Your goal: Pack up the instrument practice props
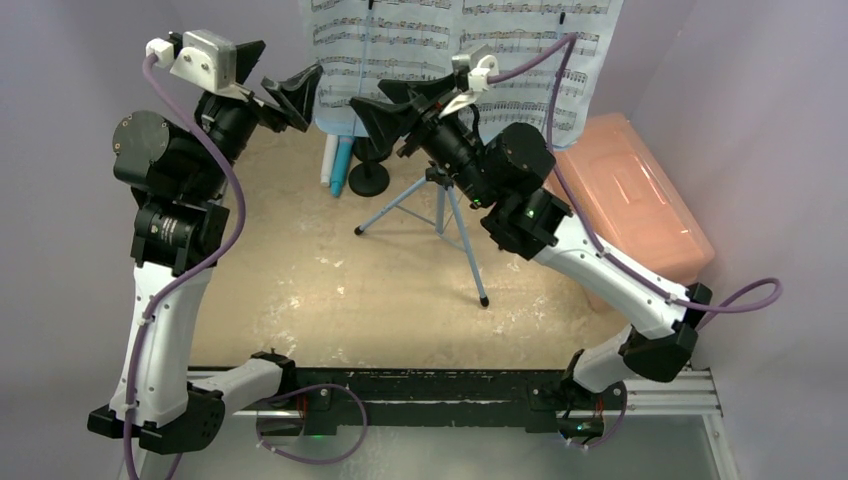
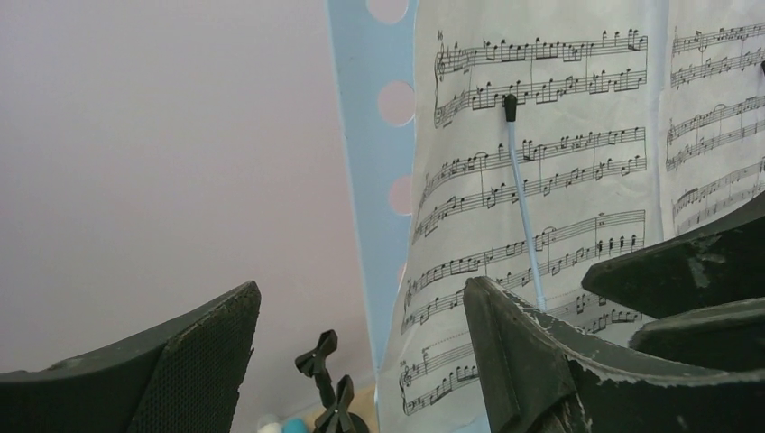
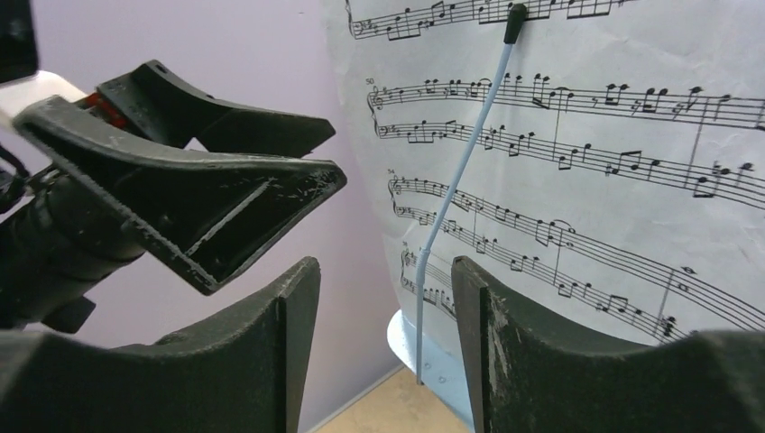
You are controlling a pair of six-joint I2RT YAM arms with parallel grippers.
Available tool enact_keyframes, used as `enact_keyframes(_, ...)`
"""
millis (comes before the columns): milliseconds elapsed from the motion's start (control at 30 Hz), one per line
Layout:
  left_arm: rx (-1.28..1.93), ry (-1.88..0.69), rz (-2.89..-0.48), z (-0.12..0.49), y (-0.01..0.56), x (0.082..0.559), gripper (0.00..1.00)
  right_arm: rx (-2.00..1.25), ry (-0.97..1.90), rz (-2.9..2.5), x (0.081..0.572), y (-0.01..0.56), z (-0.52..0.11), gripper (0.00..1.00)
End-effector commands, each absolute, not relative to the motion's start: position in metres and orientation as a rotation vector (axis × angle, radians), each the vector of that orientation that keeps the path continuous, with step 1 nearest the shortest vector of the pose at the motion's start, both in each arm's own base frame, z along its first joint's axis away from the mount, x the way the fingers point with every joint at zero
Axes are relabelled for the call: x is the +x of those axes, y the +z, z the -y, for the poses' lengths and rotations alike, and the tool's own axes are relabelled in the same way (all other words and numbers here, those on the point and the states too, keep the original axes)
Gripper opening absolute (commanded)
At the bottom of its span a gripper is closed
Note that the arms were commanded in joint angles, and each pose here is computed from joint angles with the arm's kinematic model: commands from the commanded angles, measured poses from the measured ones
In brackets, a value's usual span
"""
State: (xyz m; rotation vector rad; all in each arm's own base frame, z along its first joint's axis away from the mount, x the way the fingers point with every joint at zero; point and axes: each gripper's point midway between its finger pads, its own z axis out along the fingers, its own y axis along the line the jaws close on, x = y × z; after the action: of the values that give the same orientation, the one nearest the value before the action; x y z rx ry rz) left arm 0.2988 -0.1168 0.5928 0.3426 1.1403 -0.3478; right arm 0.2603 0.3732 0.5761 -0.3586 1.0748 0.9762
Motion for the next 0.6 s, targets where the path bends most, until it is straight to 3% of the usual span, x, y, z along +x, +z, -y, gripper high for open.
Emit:
enact_keyframes(0,0.334,-0.296,-1.052,0.111,0.611,0.300,0.82,-0.262,0.999,-1.039,0.266,0.603,-0.369,0.56)
enact_keyframes(567,0.432,-0.363,-0.981,0.134,0.604,0.308,0.64,-0.215,0.960,-1.071,0.296,0.592,-0.395,0.28)
